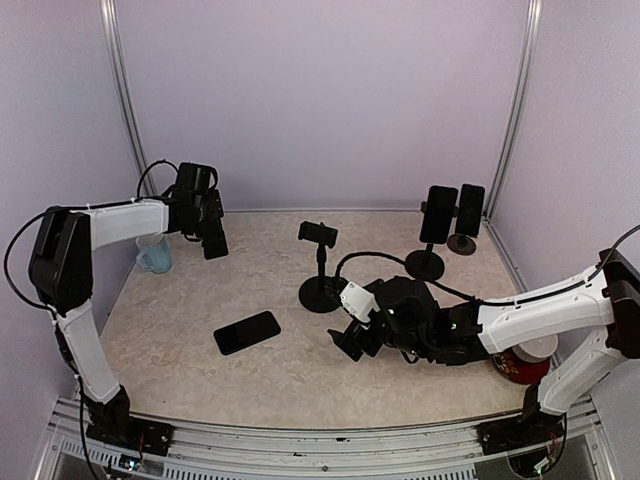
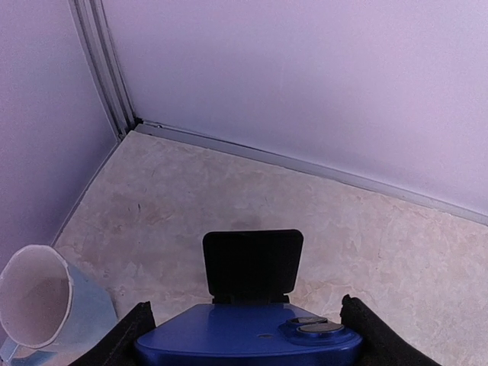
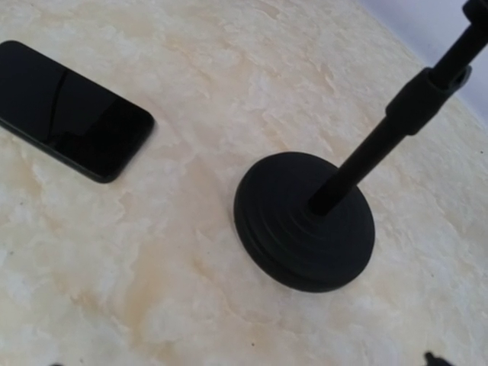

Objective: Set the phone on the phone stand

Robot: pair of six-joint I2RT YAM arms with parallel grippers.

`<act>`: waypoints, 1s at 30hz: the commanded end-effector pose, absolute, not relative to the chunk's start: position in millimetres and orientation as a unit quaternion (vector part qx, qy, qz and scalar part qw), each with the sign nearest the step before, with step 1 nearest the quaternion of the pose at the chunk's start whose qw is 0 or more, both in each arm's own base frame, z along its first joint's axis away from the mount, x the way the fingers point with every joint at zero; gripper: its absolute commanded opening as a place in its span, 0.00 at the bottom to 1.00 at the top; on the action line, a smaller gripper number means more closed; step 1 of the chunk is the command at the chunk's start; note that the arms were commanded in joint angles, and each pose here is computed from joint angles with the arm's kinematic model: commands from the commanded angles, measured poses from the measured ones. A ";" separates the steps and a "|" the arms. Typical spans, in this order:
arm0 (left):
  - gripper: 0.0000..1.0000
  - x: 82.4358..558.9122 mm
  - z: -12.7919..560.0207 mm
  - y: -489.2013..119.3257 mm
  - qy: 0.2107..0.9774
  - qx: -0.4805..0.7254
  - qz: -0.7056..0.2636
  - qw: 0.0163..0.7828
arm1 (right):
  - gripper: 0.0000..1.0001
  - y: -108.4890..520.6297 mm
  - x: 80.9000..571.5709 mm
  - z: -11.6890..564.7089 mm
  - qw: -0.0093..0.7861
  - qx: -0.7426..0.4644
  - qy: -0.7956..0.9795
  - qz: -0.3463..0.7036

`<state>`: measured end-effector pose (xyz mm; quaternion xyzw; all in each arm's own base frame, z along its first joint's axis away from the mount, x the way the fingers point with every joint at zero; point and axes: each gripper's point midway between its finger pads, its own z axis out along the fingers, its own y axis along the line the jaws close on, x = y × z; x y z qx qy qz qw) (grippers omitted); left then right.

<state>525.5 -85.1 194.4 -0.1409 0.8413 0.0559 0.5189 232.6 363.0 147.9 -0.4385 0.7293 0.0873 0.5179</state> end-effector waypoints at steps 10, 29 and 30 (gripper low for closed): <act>0.30 550.9 206.3 -92.9 0.828 -0.135 0.063 0.541 | 1.00 361.4 237.3 153.5 0.527 -0.426 0.729 0.094; 0.30 558.0 184.0 -97.0 0.838 -0.131 0.060 0.525 | 1.00 366.2 239.1 149.4 0.523 -0.431 0.729 0.096; 0.30 558.3 184.0 -97.3 0.838 -0.132 0.059 0.526 | 1.00 366.3 239.2 149.6 0.523 -0.431 0.730 0.096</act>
